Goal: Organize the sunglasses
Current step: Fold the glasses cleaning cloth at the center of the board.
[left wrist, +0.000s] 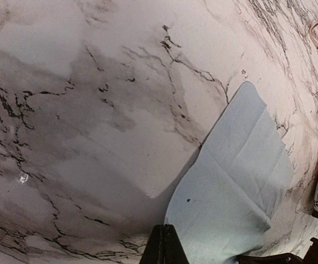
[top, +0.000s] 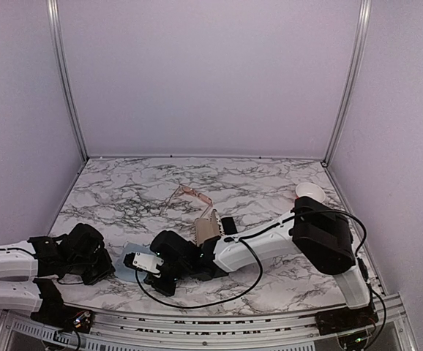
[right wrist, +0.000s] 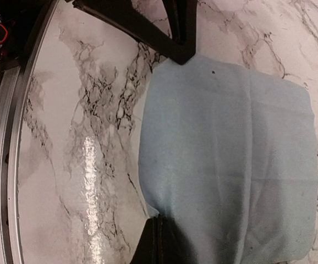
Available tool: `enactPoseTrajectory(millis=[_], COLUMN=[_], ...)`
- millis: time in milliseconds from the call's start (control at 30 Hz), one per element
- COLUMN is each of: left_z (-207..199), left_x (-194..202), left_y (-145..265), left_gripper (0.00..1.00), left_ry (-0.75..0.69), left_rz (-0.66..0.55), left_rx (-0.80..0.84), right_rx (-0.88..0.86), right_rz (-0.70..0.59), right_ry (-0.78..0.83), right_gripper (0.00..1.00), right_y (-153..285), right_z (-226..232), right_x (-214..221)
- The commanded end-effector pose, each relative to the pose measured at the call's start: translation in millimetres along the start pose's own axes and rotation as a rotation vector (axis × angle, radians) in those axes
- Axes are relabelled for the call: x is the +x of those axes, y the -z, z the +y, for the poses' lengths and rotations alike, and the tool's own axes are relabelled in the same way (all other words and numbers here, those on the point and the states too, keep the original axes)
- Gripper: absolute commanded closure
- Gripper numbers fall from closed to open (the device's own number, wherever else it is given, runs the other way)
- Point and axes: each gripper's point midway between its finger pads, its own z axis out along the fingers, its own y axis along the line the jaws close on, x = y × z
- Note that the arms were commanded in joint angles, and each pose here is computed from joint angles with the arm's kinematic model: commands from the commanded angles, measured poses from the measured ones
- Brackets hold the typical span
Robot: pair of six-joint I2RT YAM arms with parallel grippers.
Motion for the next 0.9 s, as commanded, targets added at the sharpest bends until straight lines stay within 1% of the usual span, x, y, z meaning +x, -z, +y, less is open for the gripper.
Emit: enactPoseTrajectory(millis=[0,167,333,633,867], left_z=[-12,-20,-34,-38,-36], left_x=[-1,-3,-9,-8,-10], left_y=[5,9,21,24,18], left_gripper=[1.0,1.0,1.0,1.0,1.0], left_ry=[-0.015,-0.02,-0.02,-0.008,-0.014], left_rz=[0.012,0.02,0.016,0.034,0.034], left_rx=[0.025,0.022,0.029,0.028,-0.017], right_rx=[-0.011,0.037,0.031,0.046,0.102], right_rz=[0.133,0.104,0.061,0.005,0.002], right_ry=[-0.033,-0.057,-0.078,-0.109,-0.138], right_gripper=[1.0,1.0,1.0,1.0,1.0], right_y=[5,17,28,44,50], right_z=[6,-2,-1,-9,-30], right_x=[41,28,12,-9,-9])
